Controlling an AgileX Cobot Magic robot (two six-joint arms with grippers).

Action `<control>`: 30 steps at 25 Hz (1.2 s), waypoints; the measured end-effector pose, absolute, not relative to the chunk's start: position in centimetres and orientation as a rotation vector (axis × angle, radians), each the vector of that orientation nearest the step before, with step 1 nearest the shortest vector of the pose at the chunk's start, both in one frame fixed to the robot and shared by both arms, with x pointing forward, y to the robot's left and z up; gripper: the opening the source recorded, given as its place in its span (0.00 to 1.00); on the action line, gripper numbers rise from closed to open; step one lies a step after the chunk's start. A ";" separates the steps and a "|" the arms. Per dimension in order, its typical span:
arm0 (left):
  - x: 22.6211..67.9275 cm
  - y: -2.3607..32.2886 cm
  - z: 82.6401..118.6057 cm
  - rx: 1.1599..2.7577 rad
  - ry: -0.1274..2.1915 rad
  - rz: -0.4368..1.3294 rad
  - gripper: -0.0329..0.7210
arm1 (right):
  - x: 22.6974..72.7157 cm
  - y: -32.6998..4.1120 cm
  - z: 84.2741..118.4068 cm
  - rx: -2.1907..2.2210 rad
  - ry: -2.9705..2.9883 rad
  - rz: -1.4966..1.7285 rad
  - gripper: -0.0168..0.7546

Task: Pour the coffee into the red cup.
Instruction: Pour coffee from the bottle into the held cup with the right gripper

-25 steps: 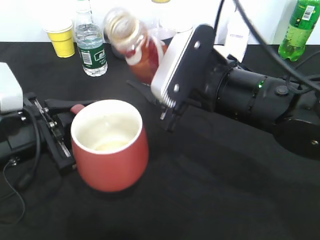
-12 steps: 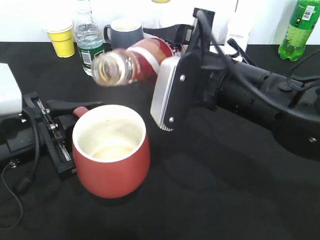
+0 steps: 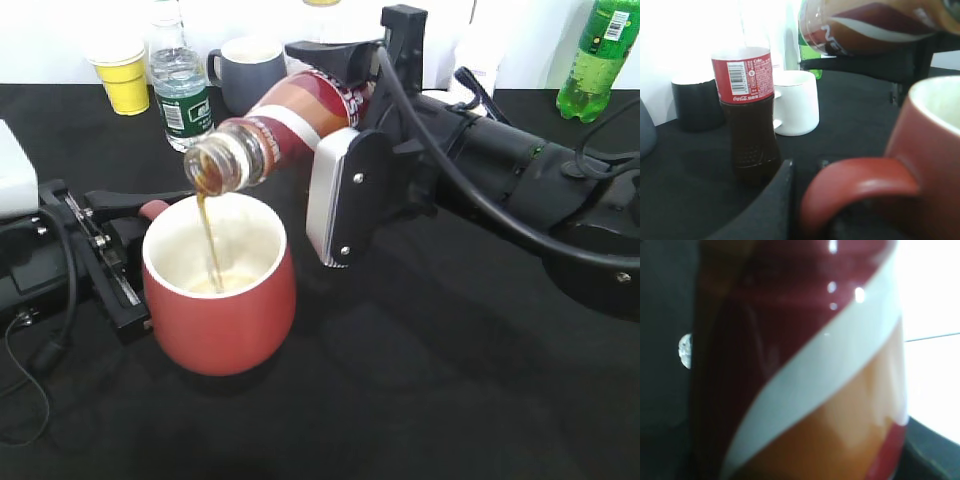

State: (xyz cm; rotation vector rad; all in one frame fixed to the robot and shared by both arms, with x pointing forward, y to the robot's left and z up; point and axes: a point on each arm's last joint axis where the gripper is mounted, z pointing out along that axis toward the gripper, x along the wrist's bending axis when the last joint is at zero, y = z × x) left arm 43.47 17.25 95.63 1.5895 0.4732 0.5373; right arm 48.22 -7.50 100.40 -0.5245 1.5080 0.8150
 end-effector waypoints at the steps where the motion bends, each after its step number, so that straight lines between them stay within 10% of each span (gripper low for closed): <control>1: 43.5 17.3 95.6 1.590 0.473 0.537 0.17 | 48.2 -7.5 100.4 -0.531 1.500 0.806 0.71; 30: 43.5 17.3 95.6 1.589 0.473 0.537 0.18 | 48.3 -7.6 100.6 -0.570 1.460 0.730 0.71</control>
